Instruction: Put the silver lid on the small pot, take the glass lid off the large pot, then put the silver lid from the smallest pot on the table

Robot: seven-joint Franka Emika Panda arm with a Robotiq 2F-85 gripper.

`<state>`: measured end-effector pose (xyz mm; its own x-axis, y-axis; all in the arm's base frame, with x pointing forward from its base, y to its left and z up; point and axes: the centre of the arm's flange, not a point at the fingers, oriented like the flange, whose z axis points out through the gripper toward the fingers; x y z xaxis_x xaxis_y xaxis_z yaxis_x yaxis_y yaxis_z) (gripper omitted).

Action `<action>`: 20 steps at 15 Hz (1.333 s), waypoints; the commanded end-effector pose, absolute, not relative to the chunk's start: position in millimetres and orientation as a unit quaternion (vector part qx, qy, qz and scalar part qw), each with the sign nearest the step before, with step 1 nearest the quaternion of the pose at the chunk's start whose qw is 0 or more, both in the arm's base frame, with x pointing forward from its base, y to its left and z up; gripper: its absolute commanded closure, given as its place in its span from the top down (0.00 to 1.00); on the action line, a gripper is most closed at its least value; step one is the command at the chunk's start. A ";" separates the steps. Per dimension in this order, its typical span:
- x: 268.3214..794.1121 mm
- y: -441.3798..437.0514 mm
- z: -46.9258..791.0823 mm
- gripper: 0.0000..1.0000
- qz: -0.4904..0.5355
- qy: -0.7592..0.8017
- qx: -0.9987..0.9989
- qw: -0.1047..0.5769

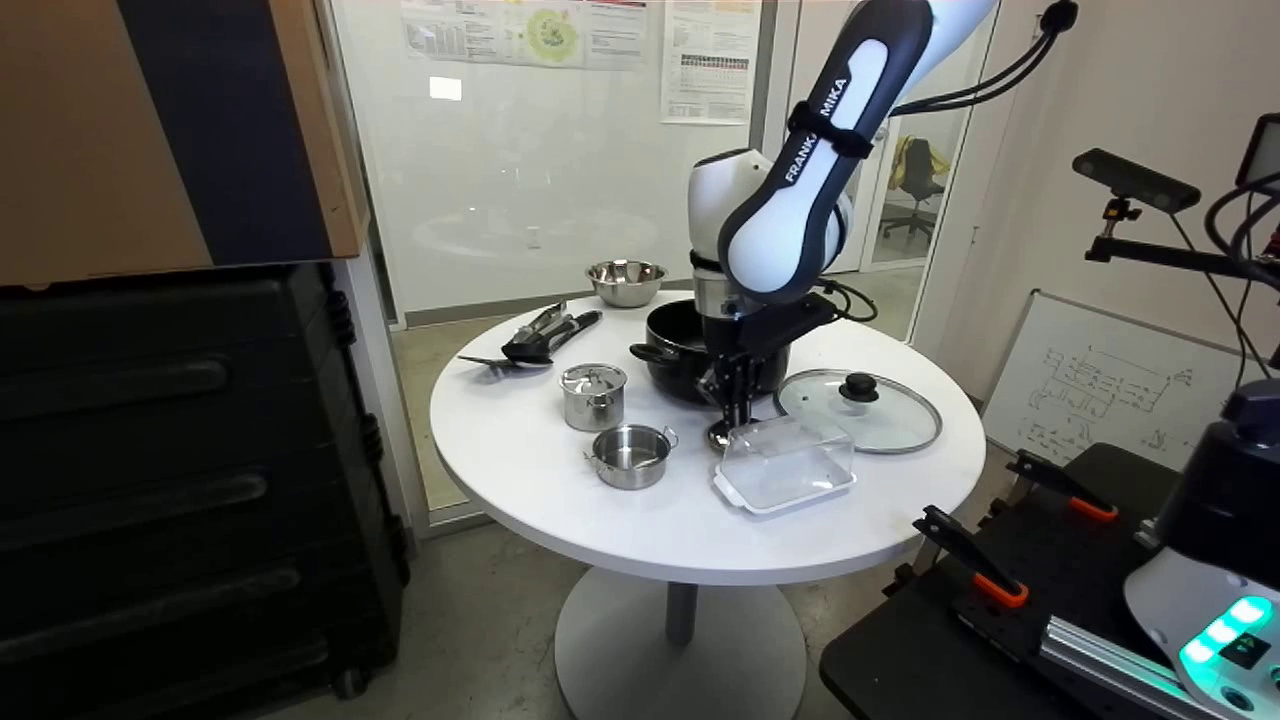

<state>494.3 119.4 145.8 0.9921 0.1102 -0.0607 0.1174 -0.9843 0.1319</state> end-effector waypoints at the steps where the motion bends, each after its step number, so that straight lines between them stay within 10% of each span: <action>1: 493.3 120.2 133.8 0.05 -0.002 0.043 0.996 0.084; 5: 493.4 119.0 128.1 0.05 0.006 0.034 0.996 0.088; 7: 493.3 119.4 128.5 0.45 0.008 0.030 0.996 0.089; 15: 490.8 122.6 161.6 0.99 0.018 0.028 0.997 0.072; 20: 485.0 130.9 205.6 1.00 0.045 0.035 0.997 0.047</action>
